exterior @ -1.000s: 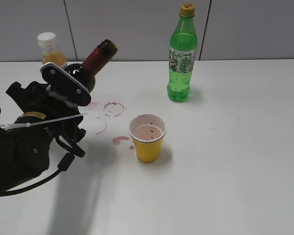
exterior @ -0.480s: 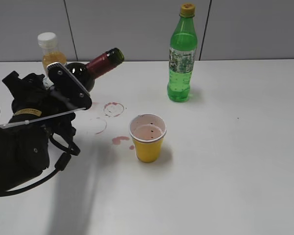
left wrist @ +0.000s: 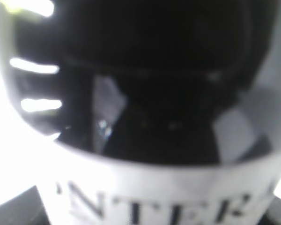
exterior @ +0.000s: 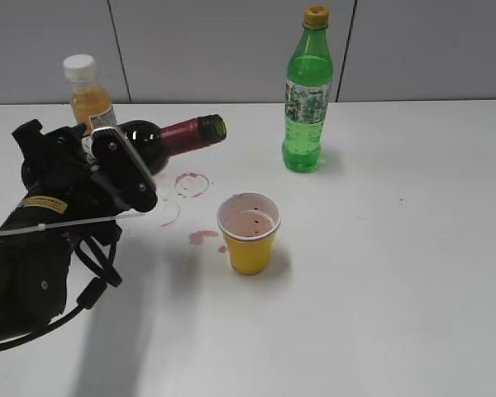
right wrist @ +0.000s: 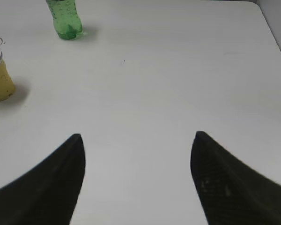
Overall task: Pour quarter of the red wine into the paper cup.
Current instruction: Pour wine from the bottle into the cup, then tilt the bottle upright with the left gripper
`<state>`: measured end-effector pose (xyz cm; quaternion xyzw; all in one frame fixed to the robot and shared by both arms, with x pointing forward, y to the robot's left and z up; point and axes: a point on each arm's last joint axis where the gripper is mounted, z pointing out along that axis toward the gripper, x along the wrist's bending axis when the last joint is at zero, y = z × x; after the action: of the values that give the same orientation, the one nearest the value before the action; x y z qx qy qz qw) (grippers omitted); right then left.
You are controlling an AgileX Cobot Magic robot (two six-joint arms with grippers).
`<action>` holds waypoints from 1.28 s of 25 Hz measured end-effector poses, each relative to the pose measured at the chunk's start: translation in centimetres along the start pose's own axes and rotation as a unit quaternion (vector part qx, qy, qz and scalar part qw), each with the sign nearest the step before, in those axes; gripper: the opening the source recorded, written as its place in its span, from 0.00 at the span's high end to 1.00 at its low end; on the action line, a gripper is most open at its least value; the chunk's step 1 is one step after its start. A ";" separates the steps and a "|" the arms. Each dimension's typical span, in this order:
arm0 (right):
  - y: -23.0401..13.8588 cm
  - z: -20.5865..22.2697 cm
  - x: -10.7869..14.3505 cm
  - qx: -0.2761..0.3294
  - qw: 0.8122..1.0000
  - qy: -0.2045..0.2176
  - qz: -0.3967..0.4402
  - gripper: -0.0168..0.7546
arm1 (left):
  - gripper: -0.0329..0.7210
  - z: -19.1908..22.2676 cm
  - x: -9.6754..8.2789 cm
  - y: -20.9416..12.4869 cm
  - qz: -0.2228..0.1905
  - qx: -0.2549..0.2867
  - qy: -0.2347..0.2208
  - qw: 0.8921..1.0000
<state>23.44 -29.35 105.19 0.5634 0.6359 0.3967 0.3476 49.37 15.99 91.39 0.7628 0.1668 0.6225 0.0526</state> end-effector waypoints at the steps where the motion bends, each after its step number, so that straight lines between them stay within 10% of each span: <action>1: 0.0 0.0 0.0 0.000 1.000 0.000 0.000 0.29 | 0.25 0.0 -0.1 0.1 0.007 -0.003 0.001 1.000; 32: 0.0 0.0 0.0 0.000 1.000 0.000 0.000 0.29 | 0.25 1.1 -2.0 0.7 0.146 0.002 -0.010 0.989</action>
<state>23.44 -29.35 105.19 0.5634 0.6359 0.3967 0.3476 50.26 14.85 89.52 0.7853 0.0542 0.6155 -0.0386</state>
